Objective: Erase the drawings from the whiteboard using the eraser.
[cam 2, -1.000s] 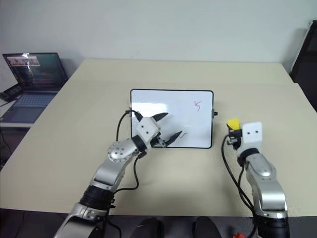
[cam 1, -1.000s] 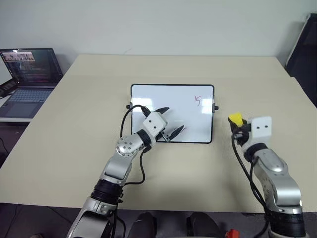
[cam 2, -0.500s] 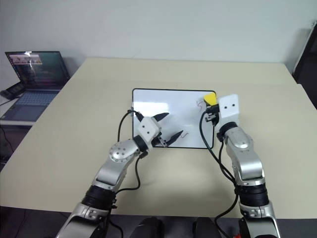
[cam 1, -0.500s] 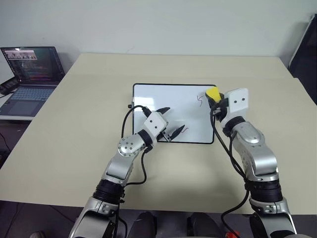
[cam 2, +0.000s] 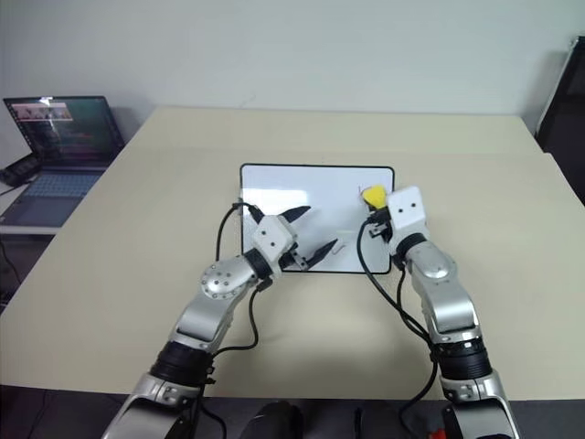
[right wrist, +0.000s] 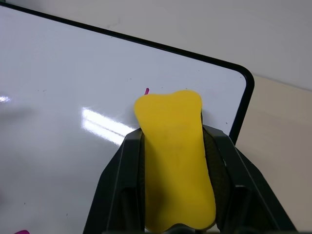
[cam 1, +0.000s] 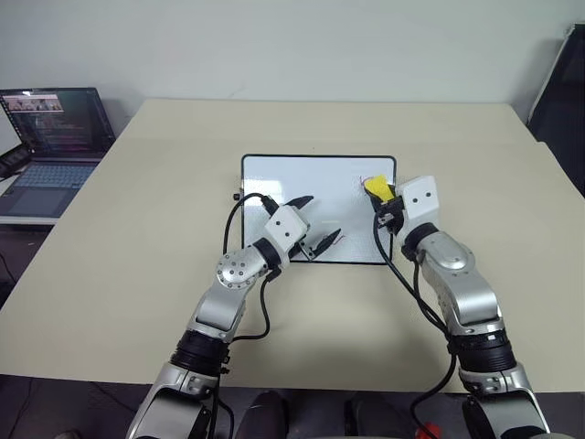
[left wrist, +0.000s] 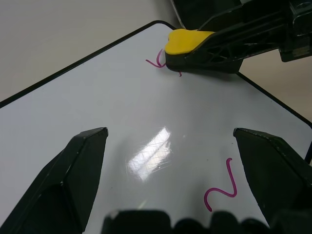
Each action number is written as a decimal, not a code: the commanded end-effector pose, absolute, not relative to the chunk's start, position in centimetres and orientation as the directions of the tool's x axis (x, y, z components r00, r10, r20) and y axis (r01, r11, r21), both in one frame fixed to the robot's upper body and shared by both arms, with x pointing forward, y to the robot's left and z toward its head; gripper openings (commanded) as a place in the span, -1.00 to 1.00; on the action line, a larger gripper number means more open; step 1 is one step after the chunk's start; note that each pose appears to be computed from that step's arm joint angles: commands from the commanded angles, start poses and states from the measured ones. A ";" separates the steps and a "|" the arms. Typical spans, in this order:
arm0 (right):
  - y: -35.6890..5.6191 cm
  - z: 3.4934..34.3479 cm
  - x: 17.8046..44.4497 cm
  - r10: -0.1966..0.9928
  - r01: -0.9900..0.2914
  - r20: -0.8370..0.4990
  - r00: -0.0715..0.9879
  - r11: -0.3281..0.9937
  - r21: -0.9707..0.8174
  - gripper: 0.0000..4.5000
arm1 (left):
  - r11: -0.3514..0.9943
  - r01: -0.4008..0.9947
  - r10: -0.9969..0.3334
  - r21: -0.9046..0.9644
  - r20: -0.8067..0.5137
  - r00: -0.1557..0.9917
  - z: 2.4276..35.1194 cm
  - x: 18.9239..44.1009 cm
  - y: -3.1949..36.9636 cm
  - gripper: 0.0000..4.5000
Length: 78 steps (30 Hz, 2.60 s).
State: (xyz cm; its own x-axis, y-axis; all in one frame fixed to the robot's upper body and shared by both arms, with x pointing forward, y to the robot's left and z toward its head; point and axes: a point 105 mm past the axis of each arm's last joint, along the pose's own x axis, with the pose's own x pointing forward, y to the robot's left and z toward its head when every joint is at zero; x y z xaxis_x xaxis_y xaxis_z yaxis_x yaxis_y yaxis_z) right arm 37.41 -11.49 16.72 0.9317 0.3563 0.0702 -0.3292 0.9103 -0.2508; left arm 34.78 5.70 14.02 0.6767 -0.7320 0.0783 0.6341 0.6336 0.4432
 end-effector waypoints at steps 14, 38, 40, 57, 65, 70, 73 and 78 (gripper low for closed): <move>-9.8 16.6 38.6 0.360 -0.336 0.001 0.933 0.871 -0.358 -0.43 | 0.646 0.606 -0.726 0.465 0.129 0.675 15.1 34.5 5.7 1.00; -11.4 18.4 36.7 0.336 -0.289 0.087 0.938 0.895 -0.341 -0.43 | 0.642 0.615 -0.733 0.458 0.132 0.667 15.1 34.4 5.1 1.00; -11.0 19.1 36.9 0.341 -0.285 0.118 0.933 0.897 -0.338 -0.43 | 0.641 0.616 -0.734 0.459 0.131 0.666 15.1 34.4 5.1 1.00; -12.9 15.9 39.1 0.239 -0.240 -0.049 0.970 0.899 -0.367 -0.43 | 0.646 0.618 -0.732 0.448 0.134 0.668 14.9 34.0 4.7 1.00; -13.6 13.7 37.3 0.223 -0.271 -0.169 0.960 0.893 -0.360 -0.43 | 0.645 0.622 -0.734 0.444 0.133 0.666 14.9 33.9 4.6 1.00; -13.3 13.5 36.3 0.227 -0.279 -0.181 0.957 0.892 -0.357 -0.43 | 0.644 0.626 -0.736 0.440 0.133 0.664 14.9 33.8 4.5 1.00; -13.2 13.6 36.1 0.230 -0.280 -0.177 0.957 0.894 -0.351 -0.43 | 0.643 0.628 -0.738 0.438 0.132 0.662 14.8 33.8 4.4 1.00; -11.4 15.6 35.7 0.334 -0.339 -0.065 0.940 0.899 -0.279 -0.43 | 0.644 0.627 -0.737 0.438 0.132 0.663 14.8 33.7 4.4 1.00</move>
